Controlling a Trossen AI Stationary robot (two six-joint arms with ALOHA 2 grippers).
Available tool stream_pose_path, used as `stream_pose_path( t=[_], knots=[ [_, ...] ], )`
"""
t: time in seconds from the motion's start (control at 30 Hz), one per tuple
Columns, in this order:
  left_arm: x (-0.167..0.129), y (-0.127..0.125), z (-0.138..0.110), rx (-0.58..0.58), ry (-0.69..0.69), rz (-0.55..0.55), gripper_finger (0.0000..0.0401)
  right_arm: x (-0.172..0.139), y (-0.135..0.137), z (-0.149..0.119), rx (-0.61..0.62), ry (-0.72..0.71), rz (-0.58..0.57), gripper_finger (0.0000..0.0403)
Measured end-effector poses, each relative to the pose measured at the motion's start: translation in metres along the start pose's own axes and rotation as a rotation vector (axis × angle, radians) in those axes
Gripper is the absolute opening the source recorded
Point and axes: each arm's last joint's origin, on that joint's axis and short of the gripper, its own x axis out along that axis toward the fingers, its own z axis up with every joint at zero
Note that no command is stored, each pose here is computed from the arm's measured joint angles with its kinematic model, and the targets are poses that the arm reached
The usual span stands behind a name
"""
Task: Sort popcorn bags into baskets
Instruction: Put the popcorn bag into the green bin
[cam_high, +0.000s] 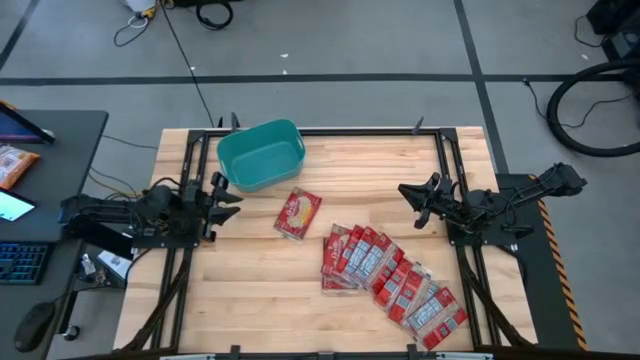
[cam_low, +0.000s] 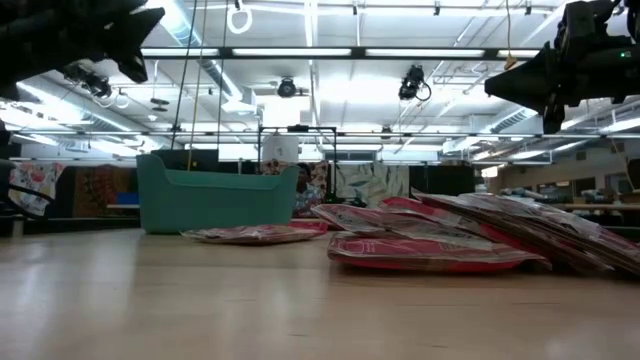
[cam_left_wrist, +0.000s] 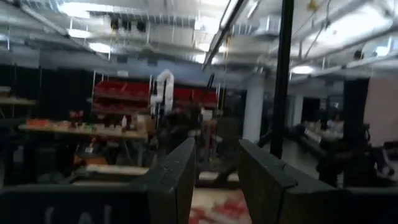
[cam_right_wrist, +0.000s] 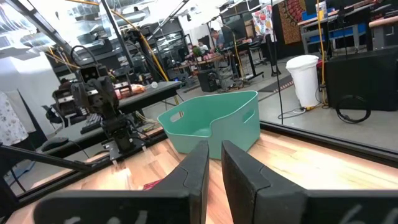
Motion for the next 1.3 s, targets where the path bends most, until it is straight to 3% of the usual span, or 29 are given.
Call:
stream_pose_path(
  t=[0.13,0.4,0.6,0.87,0.97,1.03,1.13,1.3],
  knots=[
    [0.0,0.0,0.001,-0.18,-0.012,-0.006,0.0121,0.0,0.0,0.0,0.0,0.0,0.0,0.005],
    [0.0,0.0,0.002,-0.196,-0.015,-0.005,0.0121,0.0,0.0,0.0,0.0,0.0,0.0,0.005],
    [0.0,0.0,-0.001,-0.302,0.008,0.0,0.0121,0.0,0.0,0.0,0.0,0.0,0.0,0.005],
    [0.0,0.0,-0.001,-0.303,0.011,0.002,0.0121,0.0,0.001,0.008,0.038,-0.066,0.015,0.005],
    [0.0,0.0,0.0,-0.301,0.003,0.003,0.0121,0.001,0.002,0.006,0.117,-0.05,0.032,0.005],
    [0.0,0.0,0.001,-0.324,-0.013,-0.002,0.0121,0.002,0.005,0.006,0.169,-0.026,0.125,0.005],
    [0.0,0.0,0.001,-0.343,-0.009,0.001,0.0121,0.006,0.014,0.018,0.134,-0.016,0.277,0.005],
    [0.0,0.001,0.001,-0.401,-0.019,0.032,0.0121,0.022,0.025,0.048,-0.031,-0.02,0.224,0.005]
  ],
)
